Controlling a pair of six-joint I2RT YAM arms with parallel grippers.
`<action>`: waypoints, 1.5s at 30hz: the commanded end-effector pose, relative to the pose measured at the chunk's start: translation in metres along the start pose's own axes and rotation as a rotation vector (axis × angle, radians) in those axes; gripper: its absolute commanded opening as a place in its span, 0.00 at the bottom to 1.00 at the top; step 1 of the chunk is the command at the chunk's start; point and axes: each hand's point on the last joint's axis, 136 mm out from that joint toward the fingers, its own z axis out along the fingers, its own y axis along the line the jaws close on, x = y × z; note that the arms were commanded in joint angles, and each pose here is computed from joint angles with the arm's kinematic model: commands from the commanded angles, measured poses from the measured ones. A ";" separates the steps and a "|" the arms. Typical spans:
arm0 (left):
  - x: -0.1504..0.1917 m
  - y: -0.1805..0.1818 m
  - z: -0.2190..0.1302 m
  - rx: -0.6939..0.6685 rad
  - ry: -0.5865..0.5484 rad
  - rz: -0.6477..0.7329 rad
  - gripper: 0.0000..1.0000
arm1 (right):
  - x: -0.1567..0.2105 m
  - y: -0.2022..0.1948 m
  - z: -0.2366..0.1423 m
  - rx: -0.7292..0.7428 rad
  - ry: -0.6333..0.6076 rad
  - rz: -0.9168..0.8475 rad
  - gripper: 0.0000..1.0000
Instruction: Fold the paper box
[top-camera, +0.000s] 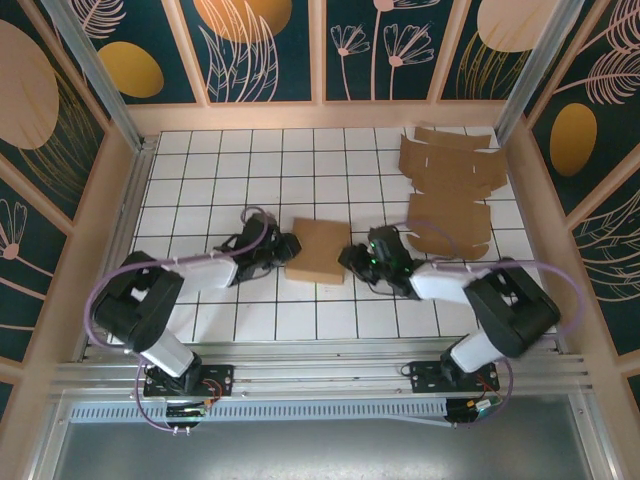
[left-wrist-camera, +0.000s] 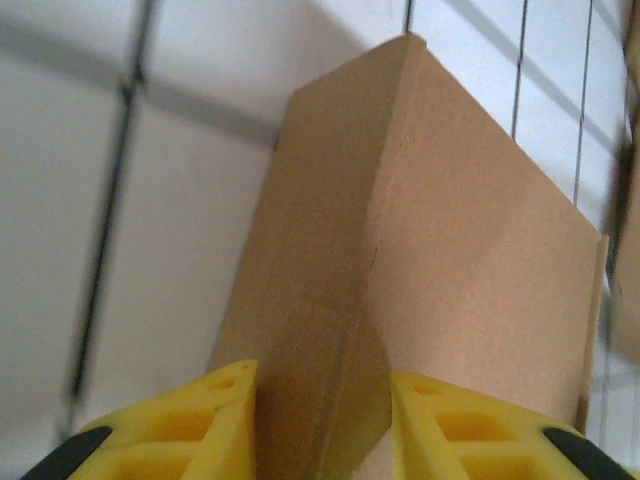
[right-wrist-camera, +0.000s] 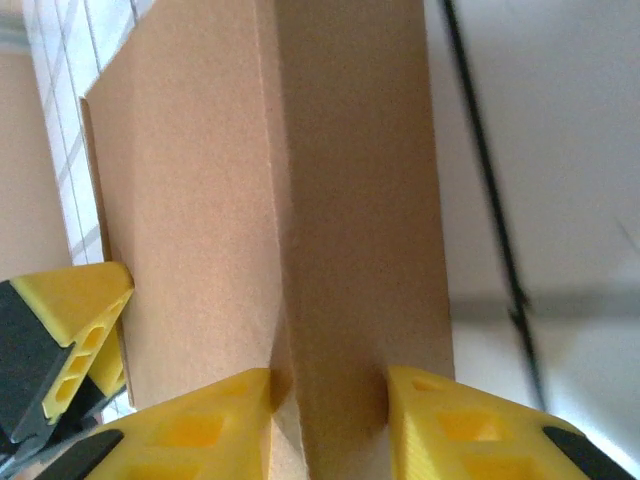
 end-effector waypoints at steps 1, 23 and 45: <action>-0.042 -0.016 0.023 0.023 -0.021 0.074 0.35 | -0.035 0.043 0.049 -0.061 -0.062 -0.083 0.33; -0.302 0.047 0.077 0.039 -0.252 0.044 0.50 | -0.192 0.189 0.196 -0.143 -0.175 -0.207 0.36; -0.110 -0.115 -0.120 0.453 -0.224 0.279 0.93 | -0.362 -0.091 -0.219 0.561 -0.501 -0.294 0.87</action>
